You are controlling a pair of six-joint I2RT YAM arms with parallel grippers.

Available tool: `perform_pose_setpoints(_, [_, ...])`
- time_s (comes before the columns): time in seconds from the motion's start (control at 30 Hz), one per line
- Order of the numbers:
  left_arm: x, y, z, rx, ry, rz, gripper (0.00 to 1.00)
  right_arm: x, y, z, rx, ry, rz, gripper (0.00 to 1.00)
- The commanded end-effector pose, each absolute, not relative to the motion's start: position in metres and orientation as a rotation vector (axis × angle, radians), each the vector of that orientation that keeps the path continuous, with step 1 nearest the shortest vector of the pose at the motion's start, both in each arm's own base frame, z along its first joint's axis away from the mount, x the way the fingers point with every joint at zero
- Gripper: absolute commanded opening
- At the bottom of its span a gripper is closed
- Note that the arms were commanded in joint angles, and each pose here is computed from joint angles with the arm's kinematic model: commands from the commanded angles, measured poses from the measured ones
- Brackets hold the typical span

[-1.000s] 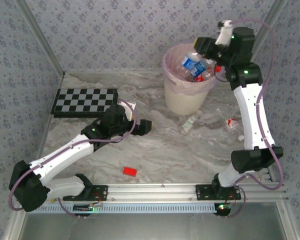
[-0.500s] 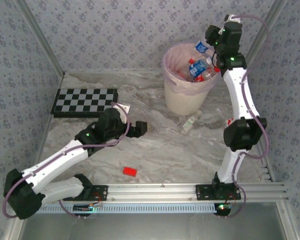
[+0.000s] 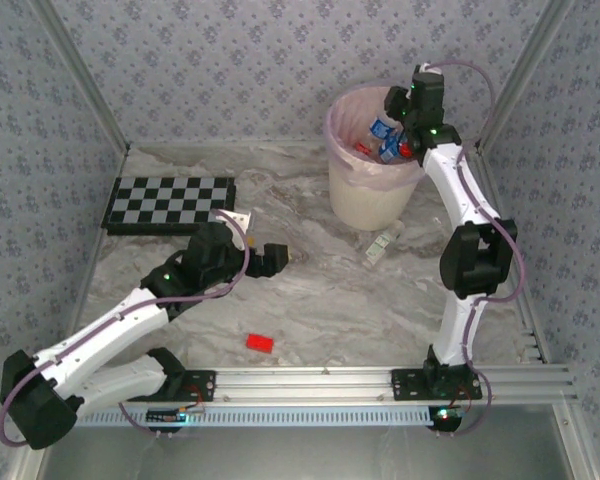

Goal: Put the plastic bottles in the bin

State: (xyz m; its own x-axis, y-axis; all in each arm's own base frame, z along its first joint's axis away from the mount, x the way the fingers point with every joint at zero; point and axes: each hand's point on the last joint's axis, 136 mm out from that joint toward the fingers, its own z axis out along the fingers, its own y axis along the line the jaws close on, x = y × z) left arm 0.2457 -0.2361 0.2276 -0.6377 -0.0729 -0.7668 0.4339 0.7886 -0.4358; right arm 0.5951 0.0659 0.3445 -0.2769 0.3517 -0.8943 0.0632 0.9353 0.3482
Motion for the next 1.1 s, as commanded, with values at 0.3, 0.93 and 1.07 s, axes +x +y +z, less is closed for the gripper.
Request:
perform_pose_setpoints(0.3, [0.246,-0.241,0.218,0.294,2.171,-0.775,1.00,0.549,0.041,0.440,0.219,1.771,0.134,0.79])
perform_pose_setpoints(0.93, [0.253,-0.330,0.179,0.734,2.279,-0.687,1.00,0.407,0.033,0.414,0.238,1.962,0.446,1.00])
perform_pose_setpoints(1.07, [0.261,-0.362,0.165,0.757,2.271,-0.704,1.00,0.378,0.017,0.381,0.344,2.025,0.504,1.00])
